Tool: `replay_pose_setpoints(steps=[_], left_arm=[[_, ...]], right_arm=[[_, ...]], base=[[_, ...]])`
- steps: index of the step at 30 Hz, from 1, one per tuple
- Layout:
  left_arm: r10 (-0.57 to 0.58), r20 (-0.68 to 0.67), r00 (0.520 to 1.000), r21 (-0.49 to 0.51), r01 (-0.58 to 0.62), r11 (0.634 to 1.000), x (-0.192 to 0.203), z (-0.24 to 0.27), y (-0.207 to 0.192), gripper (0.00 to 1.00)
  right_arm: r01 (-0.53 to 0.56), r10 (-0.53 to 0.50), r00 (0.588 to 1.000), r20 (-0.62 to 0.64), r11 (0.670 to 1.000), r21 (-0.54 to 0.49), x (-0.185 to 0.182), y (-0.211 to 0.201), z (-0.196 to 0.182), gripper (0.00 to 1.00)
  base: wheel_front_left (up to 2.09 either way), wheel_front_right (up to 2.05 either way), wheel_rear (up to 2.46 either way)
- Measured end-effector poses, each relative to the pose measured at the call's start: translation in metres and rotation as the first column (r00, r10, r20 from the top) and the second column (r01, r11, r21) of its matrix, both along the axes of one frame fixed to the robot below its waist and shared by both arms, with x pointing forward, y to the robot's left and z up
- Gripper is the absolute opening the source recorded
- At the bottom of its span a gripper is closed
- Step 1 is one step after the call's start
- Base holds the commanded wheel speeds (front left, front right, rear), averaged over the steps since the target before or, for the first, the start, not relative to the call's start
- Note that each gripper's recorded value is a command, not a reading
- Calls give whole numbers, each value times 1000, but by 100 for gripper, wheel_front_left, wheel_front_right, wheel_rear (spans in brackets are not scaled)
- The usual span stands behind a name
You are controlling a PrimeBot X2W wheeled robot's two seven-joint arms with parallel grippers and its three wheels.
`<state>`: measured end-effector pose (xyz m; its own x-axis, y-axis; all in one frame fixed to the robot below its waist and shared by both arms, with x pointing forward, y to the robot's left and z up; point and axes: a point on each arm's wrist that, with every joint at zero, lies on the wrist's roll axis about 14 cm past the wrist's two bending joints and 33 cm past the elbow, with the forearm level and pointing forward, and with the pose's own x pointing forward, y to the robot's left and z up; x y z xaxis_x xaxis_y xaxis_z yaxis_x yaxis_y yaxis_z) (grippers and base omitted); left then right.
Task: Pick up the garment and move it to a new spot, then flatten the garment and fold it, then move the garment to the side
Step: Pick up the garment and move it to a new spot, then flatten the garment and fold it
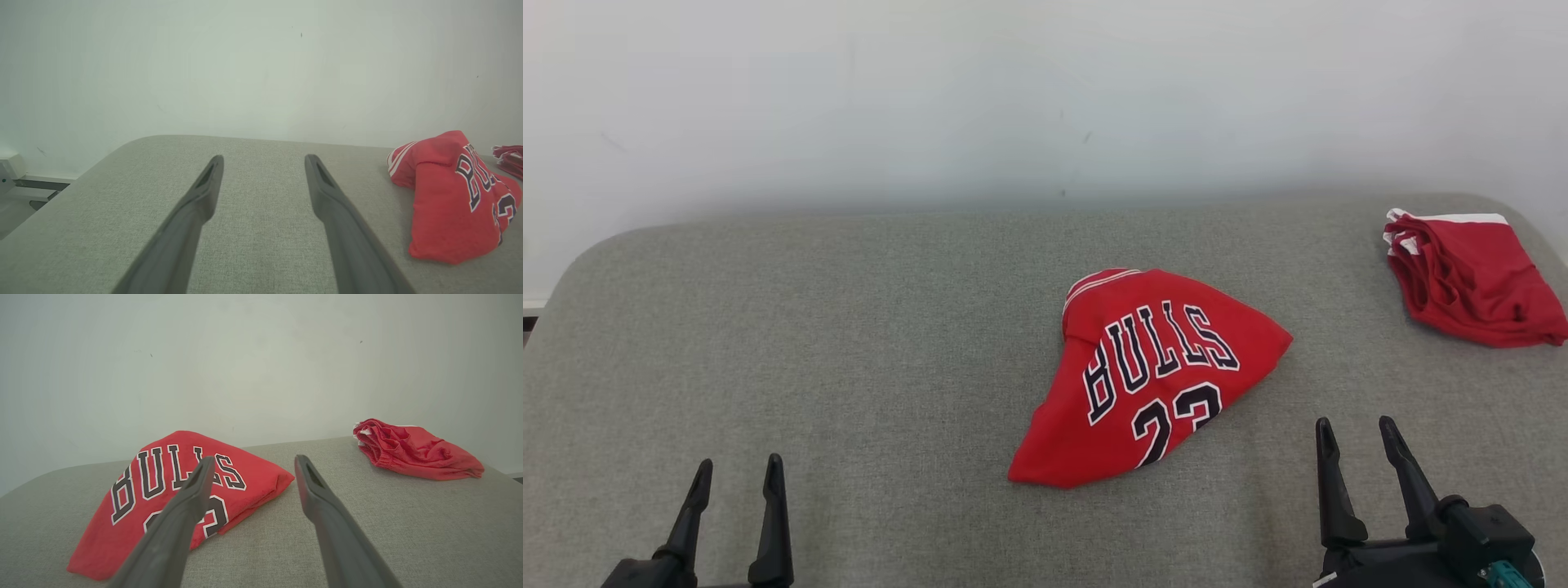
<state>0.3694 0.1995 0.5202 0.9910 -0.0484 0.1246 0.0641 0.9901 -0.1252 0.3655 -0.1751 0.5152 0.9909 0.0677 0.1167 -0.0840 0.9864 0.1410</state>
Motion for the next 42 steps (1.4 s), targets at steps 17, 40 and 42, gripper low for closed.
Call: replay_pose_setpoints(steps=[17,40,42], left_arm=[[4,-13,1000,17,-4,1000,-3,-4,3,100],[-30,-17,999,19,30,999,5,-5,-8,100],[-49,3,999,19,49,999,12,2,-14,100]], right_arm=[[-7,8,1000,-6,1000,2,1,3,-2,100],[2,-2,1000,-10,1000,2,-3,0,-3,100],[8,-8,1000,-12,1000,2,-3,-2,-4,100]], base=[[0,0,0],[0,0,0],[0,0,0]])
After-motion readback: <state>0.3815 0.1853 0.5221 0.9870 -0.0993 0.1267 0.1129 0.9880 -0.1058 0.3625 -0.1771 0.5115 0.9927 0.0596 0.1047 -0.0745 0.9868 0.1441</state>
